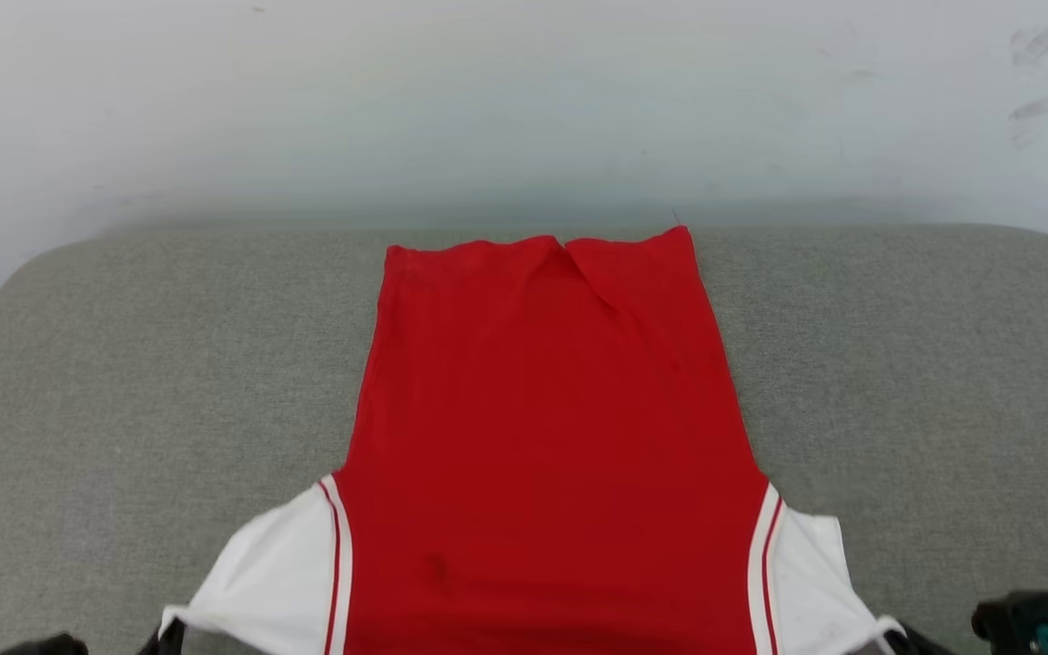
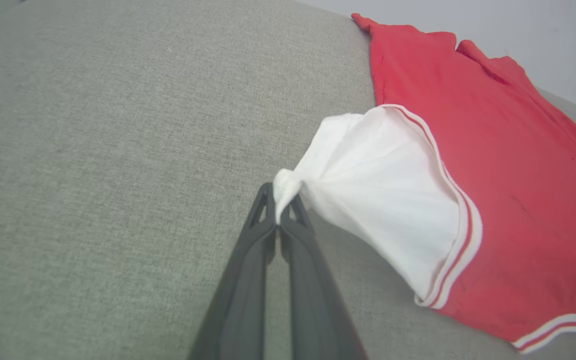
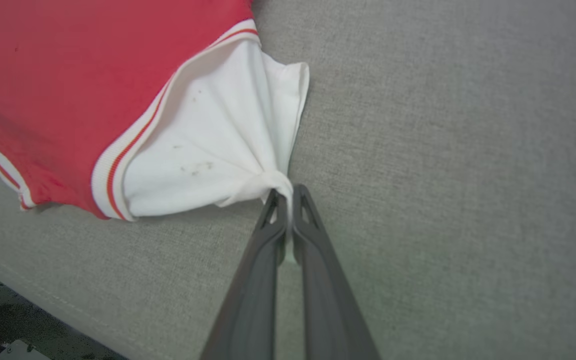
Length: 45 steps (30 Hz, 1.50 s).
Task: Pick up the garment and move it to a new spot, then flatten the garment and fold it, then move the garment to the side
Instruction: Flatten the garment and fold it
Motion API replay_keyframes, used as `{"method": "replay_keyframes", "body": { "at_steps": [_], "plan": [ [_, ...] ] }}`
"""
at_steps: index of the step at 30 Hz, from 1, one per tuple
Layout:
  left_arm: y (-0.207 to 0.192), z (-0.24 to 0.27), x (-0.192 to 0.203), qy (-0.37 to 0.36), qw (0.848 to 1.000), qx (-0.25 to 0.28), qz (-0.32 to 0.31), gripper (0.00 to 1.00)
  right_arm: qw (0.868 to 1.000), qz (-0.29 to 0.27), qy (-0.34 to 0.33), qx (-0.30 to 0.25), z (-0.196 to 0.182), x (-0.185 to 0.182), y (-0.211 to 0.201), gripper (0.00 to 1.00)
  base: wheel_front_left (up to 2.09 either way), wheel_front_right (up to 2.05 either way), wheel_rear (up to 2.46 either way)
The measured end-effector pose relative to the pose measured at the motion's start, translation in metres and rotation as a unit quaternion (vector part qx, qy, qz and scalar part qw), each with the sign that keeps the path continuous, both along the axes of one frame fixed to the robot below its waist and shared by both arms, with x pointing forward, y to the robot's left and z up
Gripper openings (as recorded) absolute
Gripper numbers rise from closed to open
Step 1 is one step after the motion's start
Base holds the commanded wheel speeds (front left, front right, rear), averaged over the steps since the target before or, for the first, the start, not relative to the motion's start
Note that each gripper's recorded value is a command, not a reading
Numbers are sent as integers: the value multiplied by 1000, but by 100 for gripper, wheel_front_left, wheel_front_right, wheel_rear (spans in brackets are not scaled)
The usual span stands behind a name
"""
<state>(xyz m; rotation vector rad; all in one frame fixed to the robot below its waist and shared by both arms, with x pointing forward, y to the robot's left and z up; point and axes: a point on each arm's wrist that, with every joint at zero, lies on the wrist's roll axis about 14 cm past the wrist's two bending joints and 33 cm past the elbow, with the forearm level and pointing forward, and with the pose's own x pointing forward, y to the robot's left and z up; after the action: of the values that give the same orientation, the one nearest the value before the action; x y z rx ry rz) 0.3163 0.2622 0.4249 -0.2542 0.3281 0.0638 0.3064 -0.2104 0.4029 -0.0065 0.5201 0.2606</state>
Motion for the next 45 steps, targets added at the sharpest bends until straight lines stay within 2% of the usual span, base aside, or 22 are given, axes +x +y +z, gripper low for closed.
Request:
{"method": "replay_keyframes", "body": {
  "at_steps": [11,15,16,17,24,31,36,40,45],
  "plan": [
    [-3,-31,-55,57,997,-32,39,0,997,-31,72,5,-29,-54,-12,0,0,0,0],
    [-5,-31,-56,52,997,-37,44,0,997,-46,62,17,-25,-51,-12,0,0,0,0],
    [-5,-30,-56,51,997,-36,44,0,997,-49,55,18,-23,-49,-12,53,0,0,0],
    [-7,-30,-56,49,997,-37,42,0,997,-52,48,18,-20,-46,-12,100,0,0,0],
    [-16,-23,-48,28,998,-37,30,0,997,-69,-30,13,19,-9,-24,100,0,0,0],
    [-21,-10,-33,-1,999,-35,29,0,985,-71,-157,-11,105,59,-40,100,0,0,0],
    [-26,-3,-19,-18,999,-30,25,0,974,-51,-222,-17,166,118,-32,100,0,0,0],
    [-31,3,-2,-32,999,-32,21,0,974,-19,-224,-31,192,166,-15,100,0,0,0],
    [-31,1,14,-36,998,-30,28,0,985,30,-157,-62,183,220,18,100,0,0,0]
  ]
}}
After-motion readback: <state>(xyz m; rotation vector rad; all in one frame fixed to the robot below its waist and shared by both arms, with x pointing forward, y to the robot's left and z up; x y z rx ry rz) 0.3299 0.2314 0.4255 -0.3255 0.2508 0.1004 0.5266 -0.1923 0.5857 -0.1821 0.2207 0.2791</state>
